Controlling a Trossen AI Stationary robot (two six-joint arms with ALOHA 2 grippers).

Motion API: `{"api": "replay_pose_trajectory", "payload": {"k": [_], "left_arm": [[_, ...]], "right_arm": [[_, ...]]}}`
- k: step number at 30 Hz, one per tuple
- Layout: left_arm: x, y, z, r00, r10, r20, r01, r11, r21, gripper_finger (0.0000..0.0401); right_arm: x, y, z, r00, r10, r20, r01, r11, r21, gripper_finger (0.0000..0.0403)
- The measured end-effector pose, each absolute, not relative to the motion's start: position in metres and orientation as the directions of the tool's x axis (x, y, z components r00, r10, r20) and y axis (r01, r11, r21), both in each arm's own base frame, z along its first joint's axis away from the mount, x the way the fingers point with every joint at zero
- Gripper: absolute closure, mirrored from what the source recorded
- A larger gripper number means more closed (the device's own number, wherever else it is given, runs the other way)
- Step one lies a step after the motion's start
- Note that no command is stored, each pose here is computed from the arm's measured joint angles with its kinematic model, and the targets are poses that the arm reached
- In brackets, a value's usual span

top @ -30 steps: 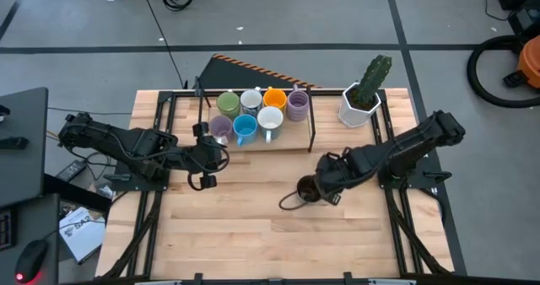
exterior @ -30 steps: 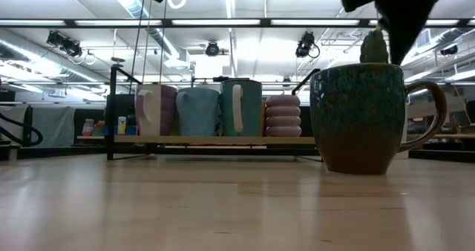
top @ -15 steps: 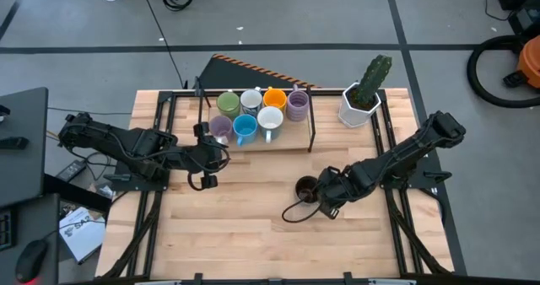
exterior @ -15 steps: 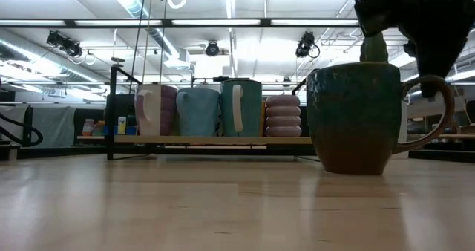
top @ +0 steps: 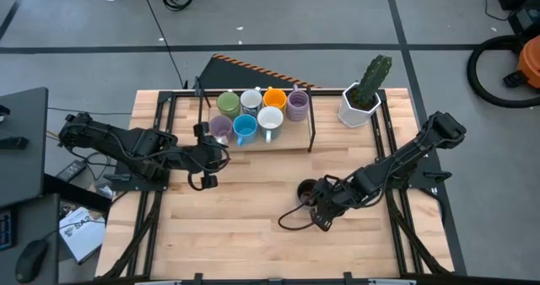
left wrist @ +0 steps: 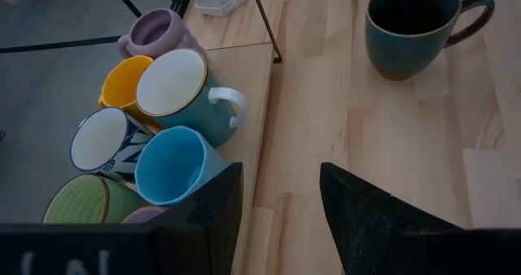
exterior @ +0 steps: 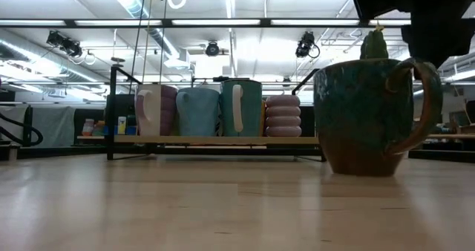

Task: Place coffee mugs
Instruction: Put the dark blue mug on the shelf aligned with the purple mug

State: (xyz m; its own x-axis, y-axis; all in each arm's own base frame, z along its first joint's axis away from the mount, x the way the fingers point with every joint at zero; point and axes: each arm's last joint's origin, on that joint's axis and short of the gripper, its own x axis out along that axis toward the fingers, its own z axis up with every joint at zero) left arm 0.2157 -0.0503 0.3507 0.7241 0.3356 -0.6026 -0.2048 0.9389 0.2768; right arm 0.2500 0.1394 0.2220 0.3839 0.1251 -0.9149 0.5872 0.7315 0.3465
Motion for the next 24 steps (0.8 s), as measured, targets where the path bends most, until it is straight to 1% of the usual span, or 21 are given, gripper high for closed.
{"api": "replay_pose_trajectory", "payload": {"k": [4,7,10,13,15,18,21,24], "left_arm": [[0.216,-0.05,0.351,0.724,0.336,-0.603,-0.205,0.939,0.277,0.0229],[0.216,-0.05,0.351,0.724,0.336,-0.603,-0.205,0.939,0.277,0.0229],[0.216,-0.05,0.351,0.724,0.336,-0.602,-0.205,0.939,0.277,0.0229],[0.216,-0.05,0.351,0.727,0.335,-0.599,-0.206,0.939,0.275,0.0229],[0.216,-0.05,0.351,0.729,0.335,-0.597,-0.207,0.939,0.273,0.0229],[0.216,-0.05,0.351,0.729,0.335,-0.597,-0.207,0.939,0.273,0.0229],[0.216,-0.05,0.351,0.729,0.335,-0.597,-0.207,0.939,0.273,0.0229],[0.216,-0.05,0.351,0.729,0.335,-0.597,-0.207,0.939,0.273,0.0229]], "right_arm": [[0.253,0.141,0.223,0.411,0.146,-0.9,0.574,0.726,0.38,0.0282],[0.253,0.143,0.227,0.391,0.198,-0.899,0.549,0.734,0.401,0.0282],[0.257,0.146,0.239,0.411,0.218,-0.885,0.479,0.775,0.413,0.0284],[0.262,0.147,0.253,0.466,0.183,-0.866,0.37,0.848,0.378,0.029],[0.263,0.148,0.26,0.486,0.161,-0.859,0.276,0.904,0.326,0.0294],[0.263,0.151,0.265,0.505,0.14,-0.852,0.064,0.978,0.198,0.0297],[0.261,0.153,0.267,0.506,0.14,-0.851,-0.144,0.987,0.077,0.0297],[0.258,0.152,0.265,0.475,0.124,-0.871,-0.227,0.974,0.015,0.0295]]}}
